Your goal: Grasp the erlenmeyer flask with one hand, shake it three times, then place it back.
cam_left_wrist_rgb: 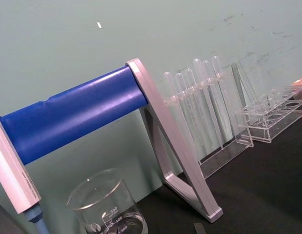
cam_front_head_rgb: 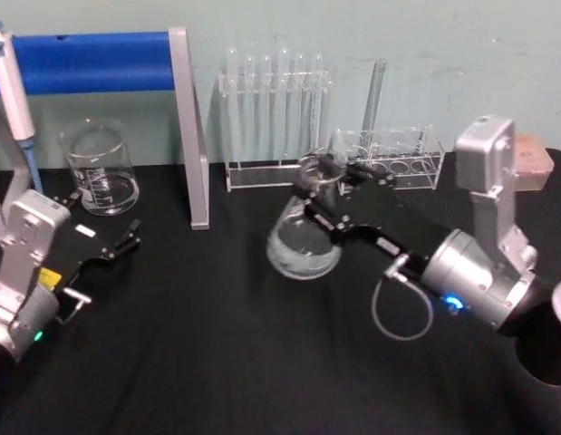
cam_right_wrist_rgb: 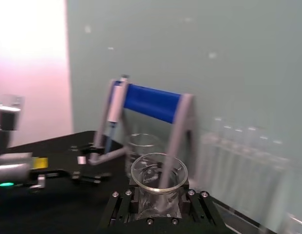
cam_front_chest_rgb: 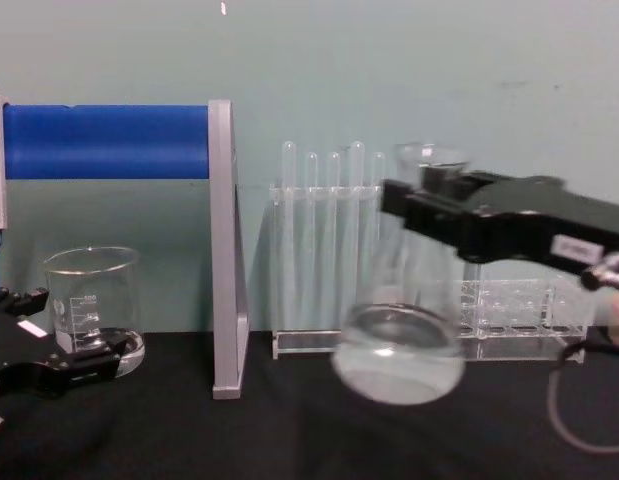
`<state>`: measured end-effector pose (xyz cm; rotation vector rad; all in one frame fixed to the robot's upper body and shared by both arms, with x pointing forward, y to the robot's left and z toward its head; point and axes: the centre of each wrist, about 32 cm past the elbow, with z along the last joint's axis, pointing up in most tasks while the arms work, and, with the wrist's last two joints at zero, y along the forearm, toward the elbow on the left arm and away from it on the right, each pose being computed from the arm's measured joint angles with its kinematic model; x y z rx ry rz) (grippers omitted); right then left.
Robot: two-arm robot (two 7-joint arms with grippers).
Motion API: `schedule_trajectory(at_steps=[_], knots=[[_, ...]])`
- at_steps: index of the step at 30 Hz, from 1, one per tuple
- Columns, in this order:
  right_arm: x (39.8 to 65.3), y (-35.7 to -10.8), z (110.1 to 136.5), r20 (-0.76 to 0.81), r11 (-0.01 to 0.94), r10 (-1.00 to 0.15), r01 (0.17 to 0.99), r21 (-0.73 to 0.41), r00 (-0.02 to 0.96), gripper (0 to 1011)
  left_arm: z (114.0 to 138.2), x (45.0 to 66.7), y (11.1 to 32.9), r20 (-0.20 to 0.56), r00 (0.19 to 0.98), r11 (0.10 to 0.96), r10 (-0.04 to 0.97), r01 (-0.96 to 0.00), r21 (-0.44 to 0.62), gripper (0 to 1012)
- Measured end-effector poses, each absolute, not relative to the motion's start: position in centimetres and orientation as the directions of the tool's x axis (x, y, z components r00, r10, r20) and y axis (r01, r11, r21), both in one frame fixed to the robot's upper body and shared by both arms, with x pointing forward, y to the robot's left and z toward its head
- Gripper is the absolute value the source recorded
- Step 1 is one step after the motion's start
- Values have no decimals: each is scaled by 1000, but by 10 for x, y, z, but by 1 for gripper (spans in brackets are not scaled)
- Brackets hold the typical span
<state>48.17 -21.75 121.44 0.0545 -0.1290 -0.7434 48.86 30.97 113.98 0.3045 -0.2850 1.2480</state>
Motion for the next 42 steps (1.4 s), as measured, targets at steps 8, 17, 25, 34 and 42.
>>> schedule_trajectory(at_steps=[8, 17, 25, 34, 42], knots=[[486, -203, 1213, 97, 795, -607, 600, 90, 789, 449, 1140, 489, 310, 374, 292, 287, 880, -955, 70, 1001], [487, -197, 1213, 95, 810, -586, 579, 89, 805, 449, 1140, 489, 310, 374, 292, 287, 880, -955, 70, 1001], [486, -210, 1213, 89, 753, -657, 651, 95, 748, 449, 1140, 489, 310, 374, 292, 287, 880, -955, 70, 1001], [481, -245, 1214, 79, 590, -807, 800, 107, 585, 449, 1140, 489, 310, 374, 292, 287, 880, -955, 70, 1001], [472, -271, 1214, 77, 454, -891, 885, 105, 448, 449, 1140, 489, 310, 374, 292, 287, 880, -955, 70, 1001]])
